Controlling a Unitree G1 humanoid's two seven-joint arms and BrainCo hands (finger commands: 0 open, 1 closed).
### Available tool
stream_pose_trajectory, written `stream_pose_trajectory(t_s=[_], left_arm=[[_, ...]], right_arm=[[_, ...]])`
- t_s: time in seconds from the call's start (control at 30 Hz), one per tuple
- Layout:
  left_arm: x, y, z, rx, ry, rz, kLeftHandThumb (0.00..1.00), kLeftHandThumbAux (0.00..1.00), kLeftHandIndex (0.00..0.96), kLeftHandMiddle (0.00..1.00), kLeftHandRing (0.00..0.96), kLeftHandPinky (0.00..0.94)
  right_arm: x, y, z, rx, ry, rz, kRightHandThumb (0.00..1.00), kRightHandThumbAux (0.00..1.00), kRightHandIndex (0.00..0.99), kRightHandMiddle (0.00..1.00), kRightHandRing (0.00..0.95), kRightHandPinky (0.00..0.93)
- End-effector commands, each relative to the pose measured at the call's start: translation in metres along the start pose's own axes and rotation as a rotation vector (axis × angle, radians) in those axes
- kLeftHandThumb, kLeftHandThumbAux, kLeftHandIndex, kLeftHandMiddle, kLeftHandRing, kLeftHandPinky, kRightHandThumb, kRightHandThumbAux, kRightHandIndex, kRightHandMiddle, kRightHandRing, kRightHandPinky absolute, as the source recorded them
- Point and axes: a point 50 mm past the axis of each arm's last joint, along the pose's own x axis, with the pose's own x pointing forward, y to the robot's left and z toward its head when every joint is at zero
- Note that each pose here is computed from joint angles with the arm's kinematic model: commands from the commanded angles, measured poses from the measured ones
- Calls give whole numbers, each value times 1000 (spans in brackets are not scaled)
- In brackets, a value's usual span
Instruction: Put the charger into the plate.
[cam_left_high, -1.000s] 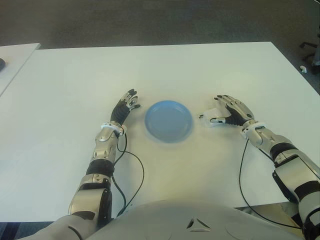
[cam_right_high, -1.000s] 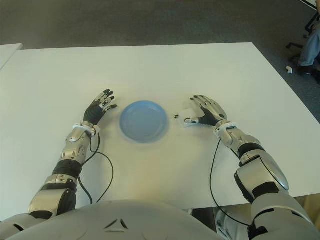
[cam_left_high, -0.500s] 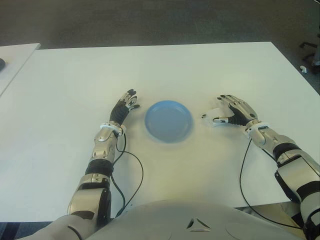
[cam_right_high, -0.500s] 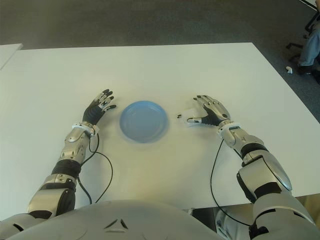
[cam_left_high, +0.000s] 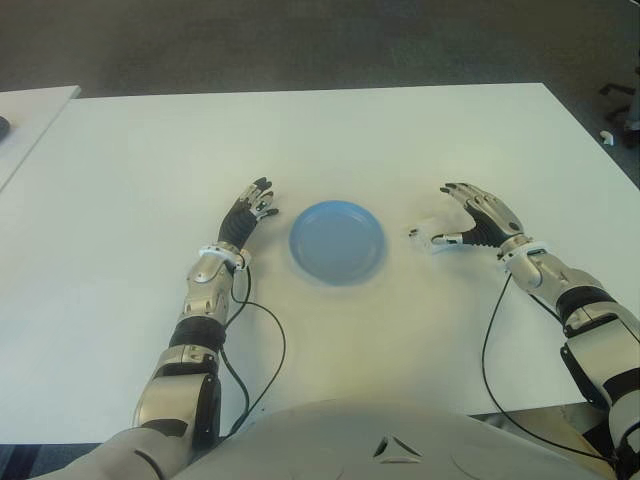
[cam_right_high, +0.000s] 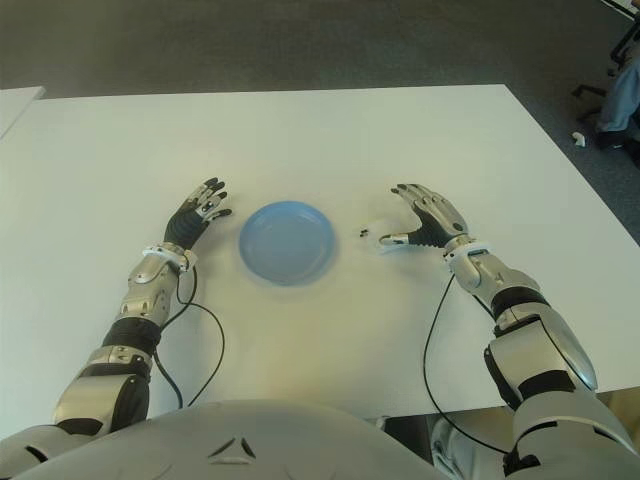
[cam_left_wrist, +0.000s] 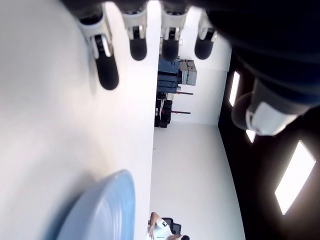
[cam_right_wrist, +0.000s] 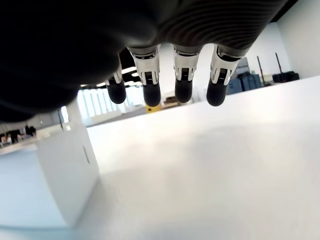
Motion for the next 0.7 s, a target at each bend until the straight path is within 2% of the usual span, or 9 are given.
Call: stream_pose_trajectory(t_s=[0.03, 0.23, 0.7], left_arm=[[-6, 2, -14, -13, 70, -2, 0, 524, 48, 64, 34, 1], [-5, 1, -14, -6, 72, -9, 0, 523, 43, 63, 34, 0], [-3, -1, -16, -20, 74, 1, 0, 528, 49, 66, 34, 0]], right_arm=[[1, -18, 7, 42, -88, -84, 223, 205, 0, 0, 0, 0], [-3, -26, 8, 57, -127, -138, 244, 179, 0, 0, 0, 0], [-3, -30, 5, 45, -118, -137, 283, 153, 0, 0, 0, 0]])
